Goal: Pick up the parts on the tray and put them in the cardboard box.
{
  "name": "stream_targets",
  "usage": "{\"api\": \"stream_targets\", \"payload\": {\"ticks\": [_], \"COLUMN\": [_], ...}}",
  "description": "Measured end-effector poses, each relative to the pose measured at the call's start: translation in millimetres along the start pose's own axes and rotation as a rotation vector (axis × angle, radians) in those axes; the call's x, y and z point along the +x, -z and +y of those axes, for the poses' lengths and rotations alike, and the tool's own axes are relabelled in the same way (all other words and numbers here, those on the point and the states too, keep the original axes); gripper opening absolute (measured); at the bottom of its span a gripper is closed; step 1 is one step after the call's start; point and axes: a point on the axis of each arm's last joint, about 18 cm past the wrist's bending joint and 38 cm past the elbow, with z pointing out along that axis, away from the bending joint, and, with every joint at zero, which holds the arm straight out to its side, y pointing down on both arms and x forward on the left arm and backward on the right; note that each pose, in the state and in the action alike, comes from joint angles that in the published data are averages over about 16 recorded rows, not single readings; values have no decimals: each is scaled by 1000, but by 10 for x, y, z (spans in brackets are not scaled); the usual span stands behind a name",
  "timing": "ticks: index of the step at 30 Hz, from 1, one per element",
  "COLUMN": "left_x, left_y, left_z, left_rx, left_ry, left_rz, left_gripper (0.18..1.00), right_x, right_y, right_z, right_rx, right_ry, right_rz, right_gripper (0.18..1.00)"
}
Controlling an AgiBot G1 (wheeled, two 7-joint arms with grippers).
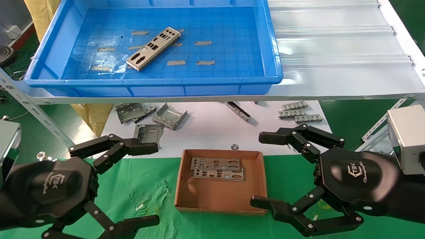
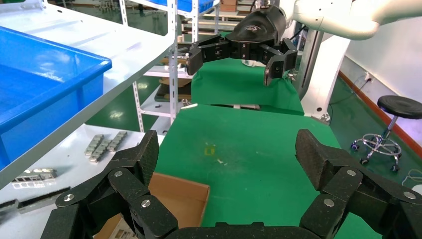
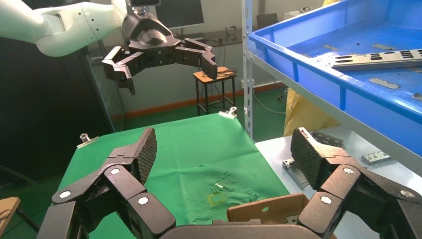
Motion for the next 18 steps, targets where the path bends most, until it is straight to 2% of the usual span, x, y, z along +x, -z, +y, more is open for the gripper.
{"api": "stream_targets", "payload": {"ticks": [18], "left_x": [0], "left_y": [0], "left_z": [0], "left_rx": [0], "left_ry": [0], "left_rz": [0], "left_gripper": [1001], "right_x": [0], "right_y": [0], "right_z": [0], "right_rx": [0], "right_ry": [0], "right_rz": [0], "right_gripper": [1000]}}
